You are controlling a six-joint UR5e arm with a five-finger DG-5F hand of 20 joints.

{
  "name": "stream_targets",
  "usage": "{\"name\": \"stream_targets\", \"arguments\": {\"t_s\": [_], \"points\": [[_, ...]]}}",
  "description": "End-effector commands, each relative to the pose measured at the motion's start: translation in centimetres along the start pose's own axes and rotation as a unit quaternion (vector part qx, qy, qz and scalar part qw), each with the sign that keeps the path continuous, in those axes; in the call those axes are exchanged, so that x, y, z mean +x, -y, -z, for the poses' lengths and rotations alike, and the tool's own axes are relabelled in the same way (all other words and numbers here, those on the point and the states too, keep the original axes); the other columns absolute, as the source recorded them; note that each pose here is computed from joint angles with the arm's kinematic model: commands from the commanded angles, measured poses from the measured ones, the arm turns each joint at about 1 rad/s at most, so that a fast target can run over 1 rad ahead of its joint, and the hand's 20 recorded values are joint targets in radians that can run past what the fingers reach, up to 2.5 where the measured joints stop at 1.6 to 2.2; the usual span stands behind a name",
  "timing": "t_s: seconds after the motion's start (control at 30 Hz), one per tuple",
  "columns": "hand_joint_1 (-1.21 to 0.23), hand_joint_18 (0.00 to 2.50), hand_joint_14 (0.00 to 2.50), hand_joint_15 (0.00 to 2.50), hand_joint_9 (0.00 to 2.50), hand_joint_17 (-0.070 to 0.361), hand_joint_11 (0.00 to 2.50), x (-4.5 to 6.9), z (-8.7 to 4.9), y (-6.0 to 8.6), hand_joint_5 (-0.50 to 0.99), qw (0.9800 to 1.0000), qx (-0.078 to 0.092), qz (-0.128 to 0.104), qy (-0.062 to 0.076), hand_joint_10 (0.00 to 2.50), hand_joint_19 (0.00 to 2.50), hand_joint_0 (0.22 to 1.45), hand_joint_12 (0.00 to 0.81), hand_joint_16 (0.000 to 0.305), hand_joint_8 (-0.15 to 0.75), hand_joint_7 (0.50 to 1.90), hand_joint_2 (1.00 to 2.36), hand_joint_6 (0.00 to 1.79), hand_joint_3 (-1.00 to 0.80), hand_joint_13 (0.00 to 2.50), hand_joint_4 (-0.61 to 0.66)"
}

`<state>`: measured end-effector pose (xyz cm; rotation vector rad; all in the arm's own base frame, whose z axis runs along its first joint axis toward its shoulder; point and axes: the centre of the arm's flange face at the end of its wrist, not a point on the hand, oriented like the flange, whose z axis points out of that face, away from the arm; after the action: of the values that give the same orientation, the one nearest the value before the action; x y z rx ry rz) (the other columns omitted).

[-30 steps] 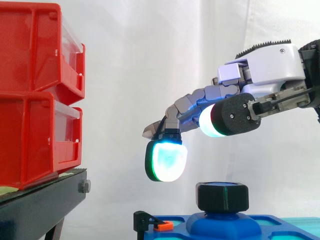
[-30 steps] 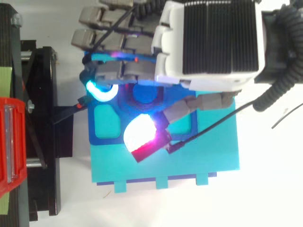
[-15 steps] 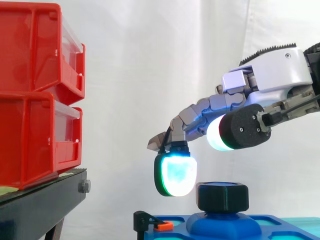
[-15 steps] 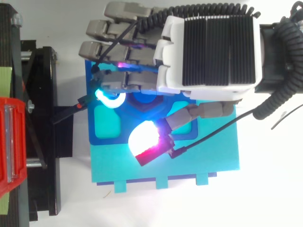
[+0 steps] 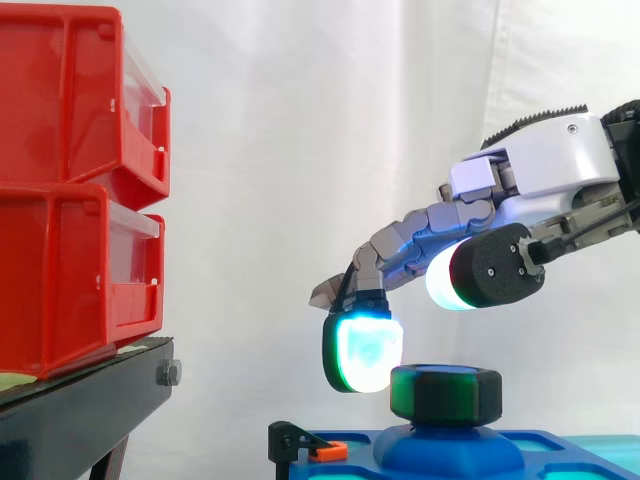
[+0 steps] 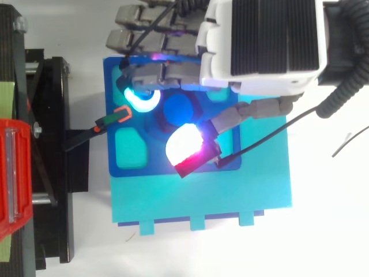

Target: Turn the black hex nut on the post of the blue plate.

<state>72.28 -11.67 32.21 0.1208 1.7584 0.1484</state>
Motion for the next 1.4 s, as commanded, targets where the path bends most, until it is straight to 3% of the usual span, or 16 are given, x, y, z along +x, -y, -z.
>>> {"name": "stream_targets", "arguments": {"t_s": [0.0, 0.4, 0.53, 0.57, 1.0, 1.03, 1.2, 1.37], "points": [[-0.25, 0.0, 0.0, 0.02, 0.21, 0.124, 0.0, -0.1, 0.1, 0.6, -0.2, 1.0, 0.0, 0.003, 0.001, 0.0, 0.04, 0.46, 0.345, 0.055, 0.215, 1.16, 1.0, 0.5, -0.5, 0.2, 0.19], [-0.26, 0.0, 0.0, 0.02, 0.22, 0.124, 0.0, -0.6, 1.0, 3.9, -0.2, 0.9999, -0.006, 0.009, 0.003, 0.0, 0.04, 0.46, 0.348, 0.055, 0.217, 1.15, 1.0, 0.5, -0.5, 0.21, 0.19], [-0.26, 0.0, 0.0, 0.02, 0.22, 0.124, 0.0, -1.5, 1.0, 4.3, -0.2, 0.9999, -0.01, 0.01, 0.009, 0.0, 0.05, 0.46, 0.348, 0.055, 0.216, 1.12, 1.0, 0.5, -0.5, 0.21, 0.18], [-0.26, 0.0, 0.0, 0.02, 0.22, 0.124, 0.0, -2.2, 1.0, 4.2, -0.2, 0.9998, -0.012, 0.01, 0.014, 0.0, 0.05, 0.46, 0.349, 0.055, 0.217, 1.11, 1.0, 0.5, -0.5, 0.21, 0.19], [-0.26, 0.0, 0.0, 0.02, 0.22, 0.126, 0.0, -2.1, -0.3, 1.0, -0.22, 0.9991, -0.027, 0.01, 0.031, 0.0, 0.05, 0.46, 0.35, 0.056, 0.217, 0.95, 1.0, 0.5, -0.5, 0.21, 0.17], [-0.26, 0.0, 0.0, 0.02, 0.21, 0.126, 0.0, -2.0, -0.5, 0.0, -0.22, 0.999, -0.03, 0.009, 0.03, 0.0, 0.05, 0.46, 0.35, 0.056, 0.217, 0.95, 1.0, 0.5, -0.5, 0.21, 0.17], [-0.25, 0.0, 0.0, 0.02, 0.21, 0.126, 0.0, -1.7, -0.8, -1.3, -0.22, 0.9991, -0.03, 0.004, 0.031, 0.0, 0.06, 0.46, 0.351, 0.056, 0.218, 0.94, 1.0, 0.5, -0.5, 0.2, 0.17], [-0.25, 0.0, 0.0, 0.02, 0.21, 0.126, 0.0, -0.4, -1.9, -2.7, -0.22, 0.999, -0.034, 0.002, 0.029, 0.0, 0.06, 0.46, 0.35, 0.056, 0.217, 0.93, 1.0, 0.5, -0.5, 0.2, 0.17]]}}
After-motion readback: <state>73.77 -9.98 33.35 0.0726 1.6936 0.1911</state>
